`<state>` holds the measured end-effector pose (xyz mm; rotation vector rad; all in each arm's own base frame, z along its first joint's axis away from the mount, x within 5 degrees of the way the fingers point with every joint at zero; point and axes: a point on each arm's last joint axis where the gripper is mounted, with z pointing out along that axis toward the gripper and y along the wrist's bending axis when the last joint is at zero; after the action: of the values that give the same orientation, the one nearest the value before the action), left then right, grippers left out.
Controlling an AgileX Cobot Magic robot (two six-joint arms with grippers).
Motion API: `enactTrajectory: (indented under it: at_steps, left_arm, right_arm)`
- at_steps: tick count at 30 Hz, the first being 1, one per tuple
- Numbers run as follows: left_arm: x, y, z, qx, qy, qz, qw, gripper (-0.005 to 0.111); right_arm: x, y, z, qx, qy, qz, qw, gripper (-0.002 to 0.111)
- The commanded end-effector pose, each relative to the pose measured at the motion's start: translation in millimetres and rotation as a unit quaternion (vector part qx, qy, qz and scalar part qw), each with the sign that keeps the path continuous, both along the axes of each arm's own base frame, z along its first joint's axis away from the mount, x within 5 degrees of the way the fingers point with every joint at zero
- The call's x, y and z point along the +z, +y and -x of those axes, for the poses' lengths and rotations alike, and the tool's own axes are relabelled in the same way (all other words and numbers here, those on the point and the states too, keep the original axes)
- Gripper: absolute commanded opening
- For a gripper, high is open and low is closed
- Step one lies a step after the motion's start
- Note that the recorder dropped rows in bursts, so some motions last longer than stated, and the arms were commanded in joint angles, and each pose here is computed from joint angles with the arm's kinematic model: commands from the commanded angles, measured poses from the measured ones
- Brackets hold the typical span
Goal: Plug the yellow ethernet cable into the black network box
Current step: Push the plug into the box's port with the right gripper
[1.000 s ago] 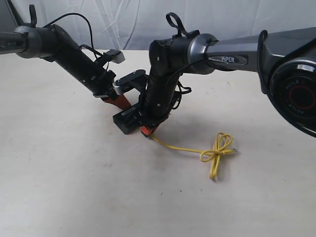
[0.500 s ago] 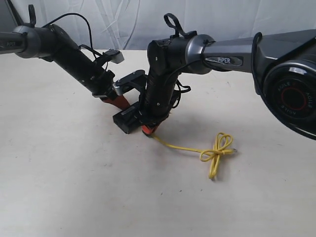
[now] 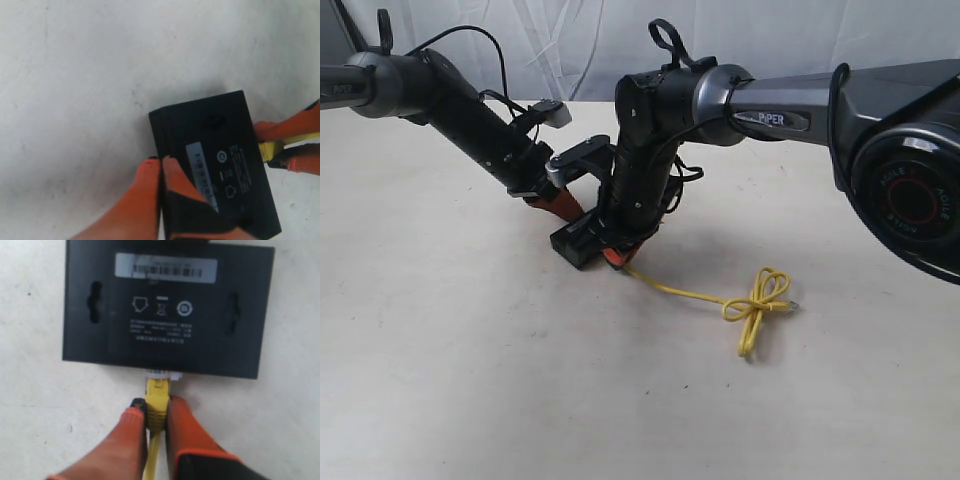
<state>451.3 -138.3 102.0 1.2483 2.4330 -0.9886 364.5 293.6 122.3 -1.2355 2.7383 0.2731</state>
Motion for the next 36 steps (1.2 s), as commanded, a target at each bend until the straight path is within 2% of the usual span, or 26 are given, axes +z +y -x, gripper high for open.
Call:
enactTrajectory:
  at_steps: [1,18,26,36]
  left_arm:
    - [3.1,-3.6,1.1,-0.002,0.009,0.015,1.0,0.0]
    - [4.0,-4.0,3.8,-0.011,0.02,0.02,1.0,0.0]
    - [5.8,-6.0,3.1,-0.013,0.013,0.035,0.999,0.0]
    - [6.3,-6.6,2.8,-0.017,0.007,0.04,0.999,0.0]
  right_arm:
    - [4.5,4.1,-7.8,-0.007,-0.035,-0.024,0.999,0.0]
    - [4.4,1.4,-8.7,0.003,-0.042,-0.007,0.999,0.0]
    - [11.6,6.8,-13.7,-0.004,-0.056,-0.029,0.998,0.0]
    - [4.0,5.3,-11.2,-0.002,-0.036,-0.016,0.999,0.0]
